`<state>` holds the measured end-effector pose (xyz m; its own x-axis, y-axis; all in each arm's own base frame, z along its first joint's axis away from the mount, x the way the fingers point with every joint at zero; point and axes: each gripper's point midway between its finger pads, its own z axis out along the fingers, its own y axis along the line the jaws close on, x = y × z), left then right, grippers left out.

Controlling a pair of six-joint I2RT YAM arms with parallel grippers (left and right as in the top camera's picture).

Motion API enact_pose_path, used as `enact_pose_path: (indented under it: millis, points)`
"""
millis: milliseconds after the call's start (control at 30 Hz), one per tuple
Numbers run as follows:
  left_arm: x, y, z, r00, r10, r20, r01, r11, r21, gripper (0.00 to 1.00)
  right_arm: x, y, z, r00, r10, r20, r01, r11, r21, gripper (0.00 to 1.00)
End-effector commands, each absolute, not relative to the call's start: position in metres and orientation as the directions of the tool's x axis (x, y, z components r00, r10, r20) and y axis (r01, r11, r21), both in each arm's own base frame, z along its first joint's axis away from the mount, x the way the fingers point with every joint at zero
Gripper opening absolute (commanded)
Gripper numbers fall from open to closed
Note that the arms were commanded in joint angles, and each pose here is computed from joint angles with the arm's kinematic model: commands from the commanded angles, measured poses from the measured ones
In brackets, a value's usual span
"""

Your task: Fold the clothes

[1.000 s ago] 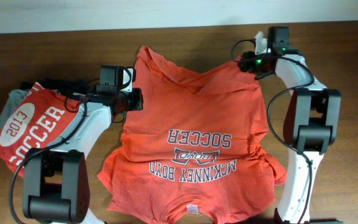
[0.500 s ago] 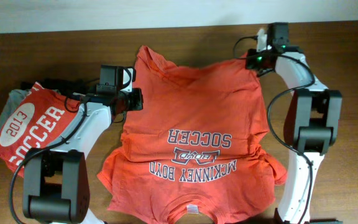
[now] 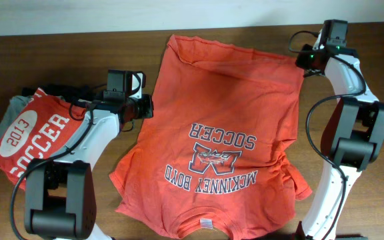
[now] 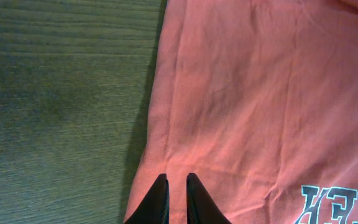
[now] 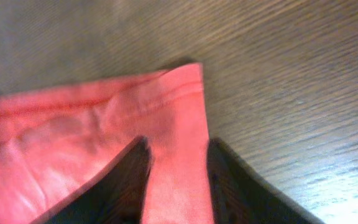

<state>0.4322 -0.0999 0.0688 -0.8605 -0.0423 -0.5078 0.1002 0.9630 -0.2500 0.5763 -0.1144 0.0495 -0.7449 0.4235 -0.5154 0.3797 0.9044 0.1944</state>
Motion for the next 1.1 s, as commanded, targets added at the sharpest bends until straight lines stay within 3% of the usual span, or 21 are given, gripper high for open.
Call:
enact_pose_path:
  millis: [0, 167, 333, 433, 633, 900, 1067]
  points:
    - [0.432, -0.102, 0.066, -0.862, -0.024, -0.507, 0.119, 0.961, -0.248, 0.12, 0.58, -0.115, 0.076, -0.729, 0.396, -0.558, 0.368, 0.915, 0.168, 0.43]
    - [0.434, -0.102, 0.068, -0.857, -0.023, -0.515, 0.123, 0.961, -0.247, 0.19, 0.57, -0.109, 0.076, -0.758, 0.414, -0.504, 0.343, 0.91, 0.231, 0.44]
    - [0.44, -0.103, 0.071, -0.841, -0.023, -0.54, 0.132, 0.96, -0.247, 0.19, 0.568, -0.055, 0.094, -0.822, 0.291, -0.489, 0.084, 0.912, 0.401, 0.37]
    - [0.441, -0.104, 0.072, -0.837, -0.024, -0.546, 0.134, 0.96, -0.247, 0.19, 0.565, -0.027, 0.107, -0.835, 0.26, -0.486, 0.011, 0.89, 0.456, 0.22]
    - [0.438, -0.103, 0.068, -0.848, -0.022, -0.53, 0.129, 0.961, -0.246, 0.15, 0.56, -0.04, 0.092, -0.848, 0.248, -0.468, 0.103, 0.944, 0.313, 0.17]
    - [0.422, -0.119, 0.036, -0.896, 0.038, -0.442, 0.173, 0.947, -0.27, 0.2, 0.515, -0.069, 0.067, -0.908, 0.288, -0.305, 0.246, 0.955, 0.168, 0.13]
    - [0.415, -0.133, 0.014, -0.908, 0.091, -0.408, 0.211, 0.942, -0.26, 0.2, 0.509, -0.07, 0.052, -0.919, 0.285, -0.274, 0.245, 0.954, 0.17, 0.12]
